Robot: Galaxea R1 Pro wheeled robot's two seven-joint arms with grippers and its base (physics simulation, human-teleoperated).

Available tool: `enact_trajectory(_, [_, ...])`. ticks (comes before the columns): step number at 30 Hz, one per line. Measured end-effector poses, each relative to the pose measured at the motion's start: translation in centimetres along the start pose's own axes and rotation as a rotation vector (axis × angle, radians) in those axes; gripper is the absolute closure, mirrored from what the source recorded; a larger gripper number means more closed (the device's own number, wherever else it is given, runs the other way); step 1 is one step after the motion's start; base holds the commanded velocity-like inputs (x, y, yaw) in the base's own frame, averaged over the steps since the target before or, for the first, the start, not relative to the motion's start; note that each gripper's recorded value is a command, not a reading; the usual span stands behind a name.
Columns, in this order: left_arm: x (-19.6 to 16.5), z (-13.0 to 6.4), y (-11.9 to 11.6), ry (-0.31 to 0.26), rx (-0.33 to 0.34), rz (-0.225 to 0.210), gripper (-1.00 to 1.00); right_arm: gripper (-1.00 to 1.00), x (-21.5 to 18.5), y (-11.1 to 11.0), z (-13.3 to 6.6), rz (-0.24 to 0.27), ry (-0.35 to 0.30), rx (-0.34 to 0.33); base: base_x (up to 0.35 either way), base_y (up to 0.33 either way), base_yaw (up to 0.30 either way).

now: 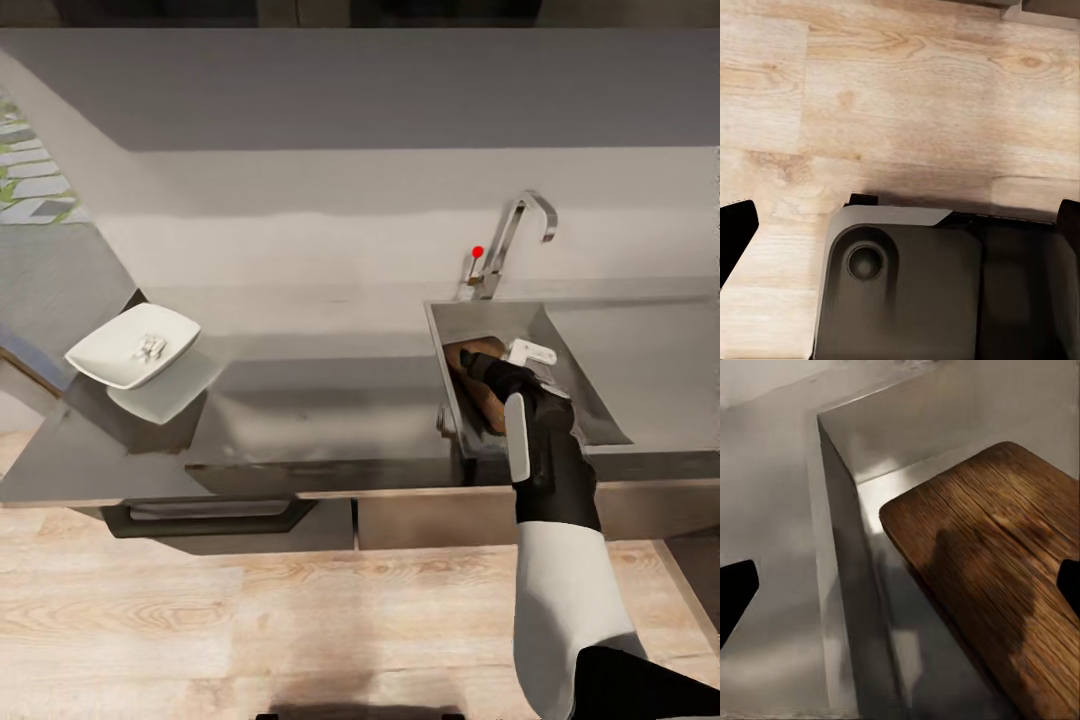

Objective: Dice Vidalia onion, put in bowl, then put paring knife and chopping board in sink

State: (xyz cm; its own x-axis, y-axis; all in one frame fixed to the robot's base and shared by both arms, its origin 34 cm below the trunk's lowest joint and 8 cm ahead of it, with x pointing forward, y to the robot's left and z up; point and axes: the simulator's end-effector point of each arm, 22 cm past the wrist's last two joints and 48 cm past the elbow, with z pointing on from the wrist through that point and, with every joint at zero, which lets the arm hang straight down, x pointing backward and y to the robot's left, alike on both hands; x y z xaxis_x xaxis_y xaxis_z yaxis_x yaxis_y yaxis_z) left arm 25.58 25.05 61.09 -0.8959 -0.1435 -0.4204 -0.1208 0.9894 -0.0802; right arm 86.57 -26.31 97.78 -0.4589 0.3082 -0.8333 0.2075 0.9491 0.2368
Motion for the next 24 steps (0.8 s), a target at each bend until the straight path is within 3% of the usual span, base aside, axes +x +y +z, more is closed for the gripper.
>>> enact_trajectory(7, [-0.04, 0.0, 0.0, -0.002, 0.0, 0.0, -1.0, -1.0, -0.48, 0.64, -0.39, -0.021, -0.066, -0.012, -0.202, 0.0, 0.0])
enact_trajectory(24, [-0.09, 0.02, -0.01, -0.003, 0.0, 0.0, -1.0, -1.0, 0.23, 0.66, -0.47, -0.027, -0.059, -0.013, -0.219, 0.0, 0.0])
